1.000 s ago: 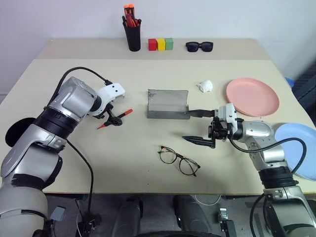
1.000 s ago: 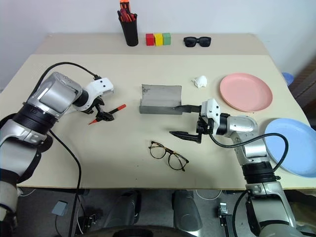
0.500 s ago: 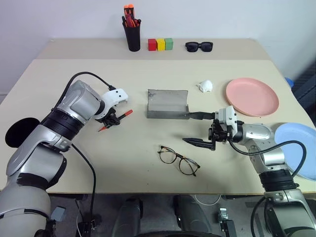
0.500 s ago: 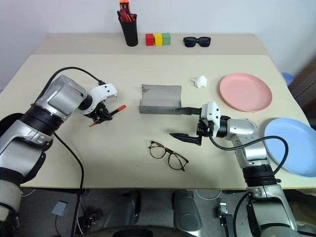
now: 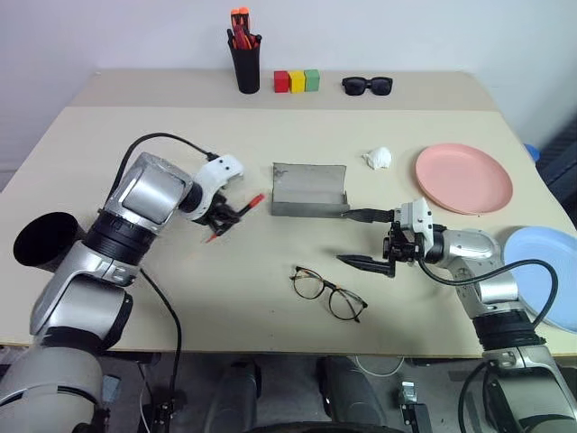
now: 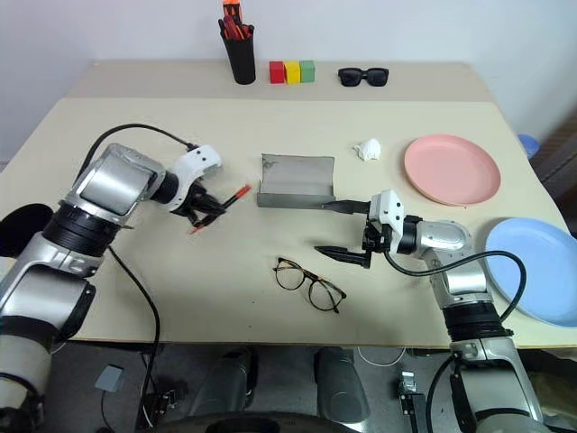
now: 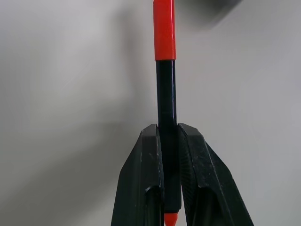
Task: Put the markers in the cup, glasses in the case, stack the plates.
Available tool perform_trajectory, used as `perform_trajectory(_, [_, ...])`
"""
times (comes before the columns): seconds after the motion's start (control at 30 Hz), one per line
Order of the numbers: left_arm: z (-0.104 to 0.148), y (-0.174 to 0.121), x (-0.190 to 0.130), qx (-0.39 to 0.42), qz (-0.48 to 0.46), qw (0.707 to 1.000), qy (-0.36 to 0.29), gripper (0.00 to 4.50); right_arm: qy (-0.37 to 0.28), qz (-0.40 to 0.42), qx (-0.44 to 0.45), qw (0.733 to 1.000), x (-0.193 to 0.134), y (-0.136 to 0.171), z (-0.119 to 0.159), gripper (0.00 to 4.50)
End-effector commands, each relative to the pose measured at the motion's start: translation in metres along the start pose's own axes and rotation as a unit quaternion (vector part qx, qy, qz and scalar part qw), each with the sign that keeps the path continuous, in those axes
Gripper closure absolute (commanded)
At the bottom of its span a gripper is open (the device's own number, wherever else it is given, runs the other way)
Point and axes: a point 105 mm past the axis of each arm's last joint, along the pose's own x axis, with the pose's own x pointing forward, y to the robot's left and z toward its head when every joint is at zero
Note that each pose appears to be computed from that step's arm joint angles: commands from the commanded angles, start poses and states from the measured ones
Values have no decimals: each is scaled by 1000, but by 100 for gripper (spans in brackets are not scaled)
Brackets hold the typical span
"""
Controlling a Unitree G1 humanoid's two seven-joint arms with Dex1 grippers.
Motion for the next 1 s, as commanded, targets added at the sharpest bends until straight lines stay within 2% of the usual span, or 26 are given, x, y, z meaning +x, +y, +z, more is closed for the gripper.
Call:
perform_trajectory(0.03, [41,-10,-36,-3,9,992,-123,445,-12,-15,-20,1000,-6,-8,8,0])
perform_trajectory(0.13, [67,-14,-65,-11,29,975,-222,445,-12,-18,-20,1000,-9,-10,8,0])
perform_trajectory(0.23, [83,-5,-95,-1,126,936,-328,445,-14,-24,-19,999,-9,-14,8,0])
perform_trajectory(0.3, [83,-3,-109,0,190,908,-375,445,-17,-27,-23,999,-9,-16,9,0])
perform_trajectory(0.37, [81,-3,-127,8,265,865,-427,445,-18,-30,-26,999,-8,-18,9,0])
perform_trajectory(0.43, [74,-3,-152,-1,353,799,-486,445,-22,-34,-33,999,-6,-20,8,0])
perform_trajectory(0.47, [68,-4,-159,0,392,777,-492,445,-24,-35,-33,999,-5,-20,7,0])
perform_trajectory(0.57, [57,-16,-161,32,430,769,-471,445,-31,-33,-31,999,0,-19,7,0])
perform_trajectory(0.63, [46,-18,-167,11,467,764,-446,445,-36,-28,-26,999,4,-17,5,0])
perform_trajectory(0.77, [31,-28,-188,36,548,728,-411,445,-43,-15,-15,999,9,-17,4,0])
perform_trajectory(0.83, [20,-31,-192,40,569,719,-396,445,-44,-8,-13,999,12,-16,4,0])
perform_trajectory(0.93, [6,-42,-210,77,622,660,-413,445,-44,2,-7,999,15,-16,2,0])
perform_trajectory(0.97, [-2,-46,-219,81,652,626,-420,445,-43,4,-5,999,16,-16,0,0])
perform_trajectory(1.0, [-12,-47,-222,82,671,610,-413,445,-43,7,-4,999,16,-16,-1,0])
